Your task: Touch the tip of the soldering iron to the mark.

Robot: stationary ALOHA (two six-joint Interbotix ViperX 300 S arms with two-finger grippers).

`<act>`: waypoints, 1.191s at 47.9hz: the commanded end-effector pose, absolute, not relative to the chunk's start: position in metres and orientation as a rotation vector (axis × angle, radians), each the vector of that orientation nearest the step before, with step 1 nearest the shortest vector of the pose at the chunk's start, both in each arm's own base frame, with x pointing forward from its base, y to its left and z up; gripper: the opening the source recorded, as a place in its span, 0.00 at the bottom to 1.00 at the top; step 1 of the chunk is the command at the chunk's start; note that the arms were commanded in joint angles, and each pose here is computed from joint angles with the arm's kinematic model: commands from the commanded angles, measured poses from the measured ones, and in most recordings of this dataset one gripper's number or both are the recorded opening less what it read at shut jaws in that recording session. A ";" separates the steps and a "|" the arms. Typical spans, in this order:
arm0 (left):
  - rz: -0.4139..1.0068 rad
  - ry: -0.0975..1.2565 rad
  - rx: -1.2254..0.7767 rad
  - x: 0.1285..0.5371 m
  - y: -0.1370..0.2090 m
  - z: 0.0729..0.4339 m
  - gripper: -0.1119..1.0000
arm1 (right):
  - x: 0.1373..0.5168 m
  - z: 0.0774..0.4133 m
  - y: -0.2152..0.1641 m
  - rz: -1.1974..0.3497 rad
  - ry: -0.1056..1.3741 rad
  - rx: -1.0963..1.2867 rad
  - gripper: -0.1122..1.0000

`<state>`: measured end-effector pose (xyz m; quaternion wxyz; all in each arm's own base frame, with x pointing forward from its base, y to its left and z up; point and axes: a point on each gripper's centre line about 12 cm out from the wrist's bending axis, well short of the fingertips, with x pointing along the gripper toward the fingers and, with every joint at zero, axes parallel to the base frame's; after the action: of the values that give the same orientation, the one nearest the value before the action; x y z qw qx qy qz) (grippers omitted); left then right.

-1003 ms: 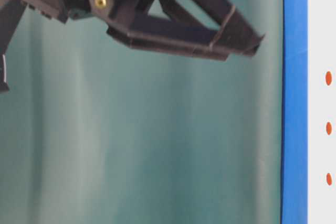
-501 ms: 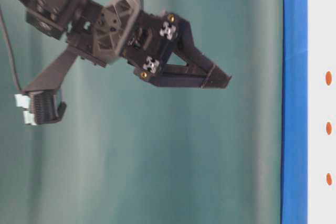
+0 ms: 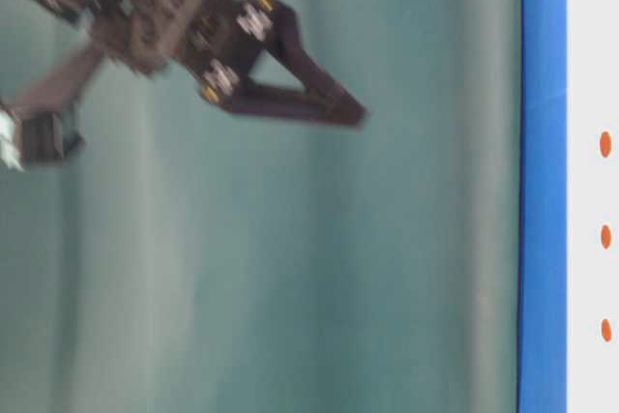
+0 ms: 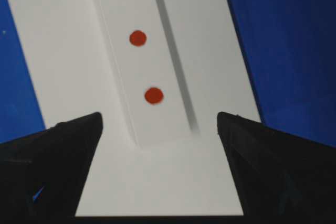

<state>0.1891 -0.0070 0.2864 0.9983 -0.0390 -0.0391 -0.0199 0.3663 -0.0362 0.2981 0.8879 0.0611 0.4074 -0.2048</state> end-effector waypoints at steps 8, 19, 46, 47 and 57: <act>-0.044 -0.092 -0.079 0.190 -0.008 0.291 0.10 | 0.317 0.340 -0.033 -0.382 0.680 0.146 0.85; -0.044 -0.089 -0.078 0.190 -0.008 0.291 0.10 | 0.272 0.345 -0.029 -0.329 0.564 0.156 0.85; -0.045 -0.089 -0.079 0.190 -0.008 0.290 0.10 | 0.198 0.306 -0.025 -0.270 0.451 0.158 0.85; -0.044 -0.090 -0.079 0.190 -0.008 0.291 0.10 | 0.196 0.304 -0.025 -0.268 0.451 0.158 0.85; -0.044 -0.092 -0.079 0.190 -0.008 0.291 0.10 | 0.187 0.286 -0.026 -0.264 0.434 0.165 0.84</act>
<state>0.1892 -0.0070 0.2862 0.9983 -0.0398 -0.0384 -0.0199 0.1874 -0.0262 0.2839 0.9606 0.0809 0.2297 -0.1339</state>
